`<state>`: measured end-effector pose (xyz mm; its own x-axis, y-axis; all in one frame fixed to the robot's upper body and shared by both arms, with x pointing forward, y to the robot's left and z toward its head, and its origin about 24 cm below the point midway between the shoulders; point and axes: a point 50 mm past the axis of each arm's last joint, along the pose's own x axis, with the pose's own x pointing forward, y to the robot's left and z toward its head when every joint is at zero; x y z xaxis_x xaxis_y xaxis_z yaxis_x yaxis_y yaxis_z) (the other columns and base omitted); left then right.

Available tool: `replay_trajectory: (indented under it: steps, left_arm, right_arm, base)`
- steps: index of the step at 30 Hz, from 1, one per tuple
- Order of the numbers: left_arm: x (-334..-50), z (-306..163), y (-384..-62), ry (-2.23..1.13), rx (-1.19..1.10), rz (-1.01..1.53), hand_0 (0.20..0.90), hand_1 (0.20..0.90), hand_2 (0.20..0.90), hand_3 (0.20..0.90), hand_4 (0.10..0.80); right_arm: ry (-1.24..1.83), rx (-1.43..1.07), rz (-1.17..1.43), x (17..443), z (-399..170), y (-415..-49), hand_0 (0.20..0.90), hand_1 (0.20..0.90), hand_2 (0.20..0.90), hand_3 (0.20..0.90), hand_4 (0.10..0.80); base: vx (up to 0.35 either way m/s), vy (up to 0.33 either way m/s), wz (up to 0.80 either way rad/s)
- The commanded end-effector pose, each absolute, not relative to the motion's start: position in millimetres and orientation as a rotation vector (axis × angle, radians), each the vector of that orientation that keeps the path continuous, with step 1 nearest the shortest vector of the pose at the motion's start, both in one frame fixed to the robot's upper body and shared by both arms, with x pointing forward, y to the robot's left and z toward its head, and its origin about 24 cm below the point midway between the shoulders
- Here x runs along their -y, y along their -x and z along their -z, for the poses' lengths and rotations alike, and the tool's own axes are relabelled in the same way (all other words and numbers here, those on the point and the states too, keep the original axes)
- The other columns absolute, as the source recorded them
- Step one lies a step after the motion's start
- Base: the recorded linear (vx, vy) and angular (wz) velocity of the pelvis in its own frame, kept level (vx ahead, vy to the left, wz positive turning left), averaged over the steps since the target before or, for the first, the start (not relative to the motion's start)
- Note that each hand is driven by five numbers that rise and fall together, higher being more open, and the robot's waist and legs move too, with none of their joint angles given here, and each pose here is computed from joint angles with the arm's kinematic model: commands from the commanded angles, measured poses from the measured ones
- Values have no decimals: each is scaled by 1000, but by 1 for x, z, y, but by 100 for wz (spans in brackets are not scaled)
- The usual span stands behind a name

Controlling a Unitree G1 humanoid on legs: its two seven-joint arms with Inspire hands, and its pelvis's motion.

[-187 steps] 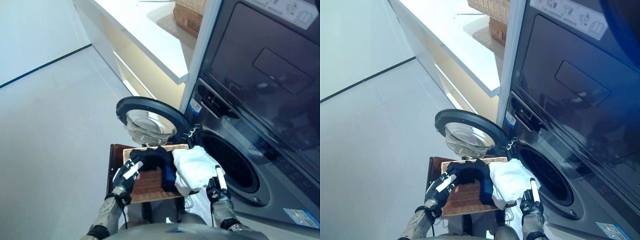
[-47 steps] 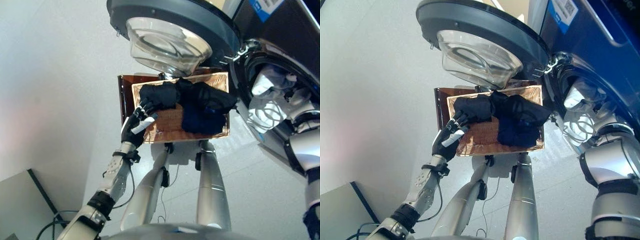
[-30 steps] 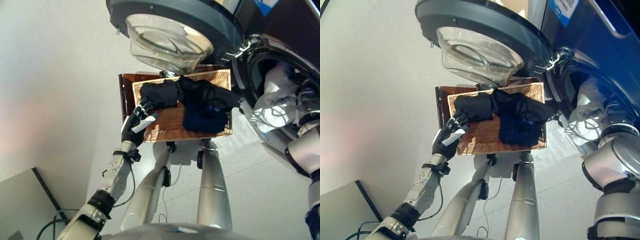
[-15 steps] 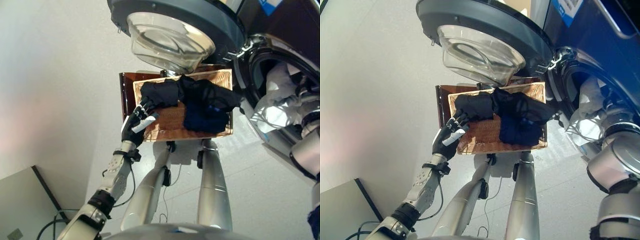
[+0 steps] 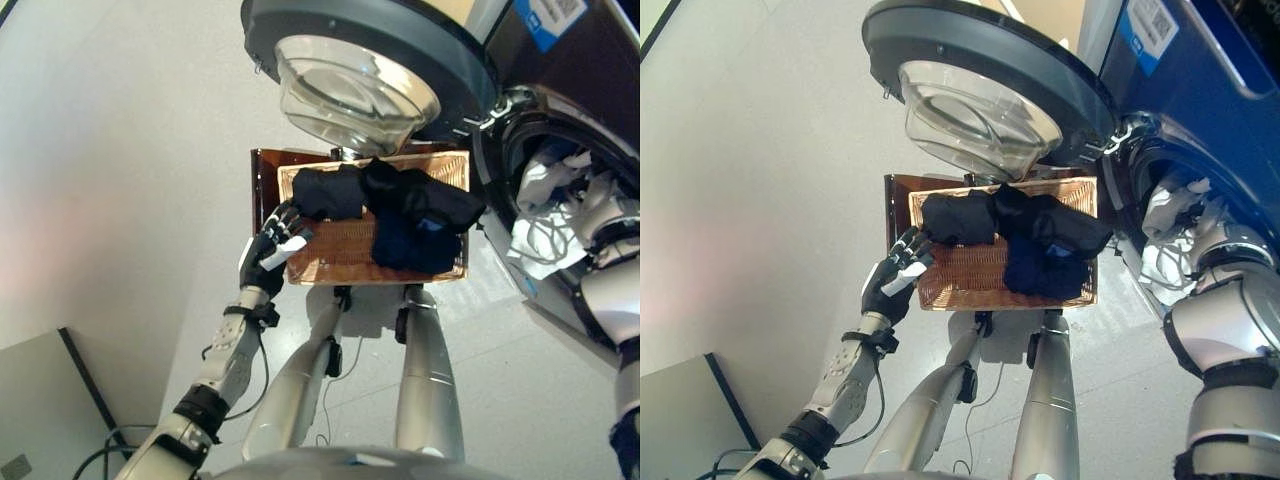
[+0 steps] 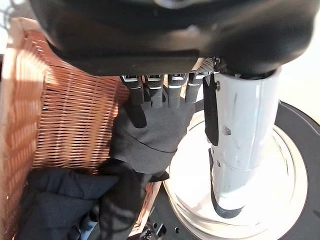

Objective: Pick up the clothes and place them into the washing machine

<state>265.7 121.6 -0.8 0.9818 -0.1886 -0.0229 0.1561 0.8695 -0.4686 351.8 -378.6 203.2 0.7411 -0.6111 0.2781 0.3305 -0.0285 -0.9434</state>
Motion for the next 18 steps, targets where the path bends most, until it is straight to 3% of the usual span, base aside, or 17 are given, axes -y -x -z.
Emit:
replay_trajectory:
  steps: [1, 9, 18]
  left_arm:
    - [-140, -10, -266, 486, 55, 115, 900, 900, 900, 900, 800]
    - [-151, -3, -263, 479, 35, 51, 900, 900, 900, 900, 800]
    - [-157, 8, -257, 506, 7, -19, 900, 900, 900, 900, 800]
  right_arm:
    - [1382, -78, 920, 384, -239, -347, 900, 900, 900, 900, 800]
    - [1292, -4, 764, 340, -184, -367, 900, 900, 900, 900, 800]
    - [1089, 55, 650, 298, -120, -359, 900, 900, 900, 900, 800]
  base:
    - [-16, 49, -9]
    - [-7, 27, -11]
    - [13, 20, -8]
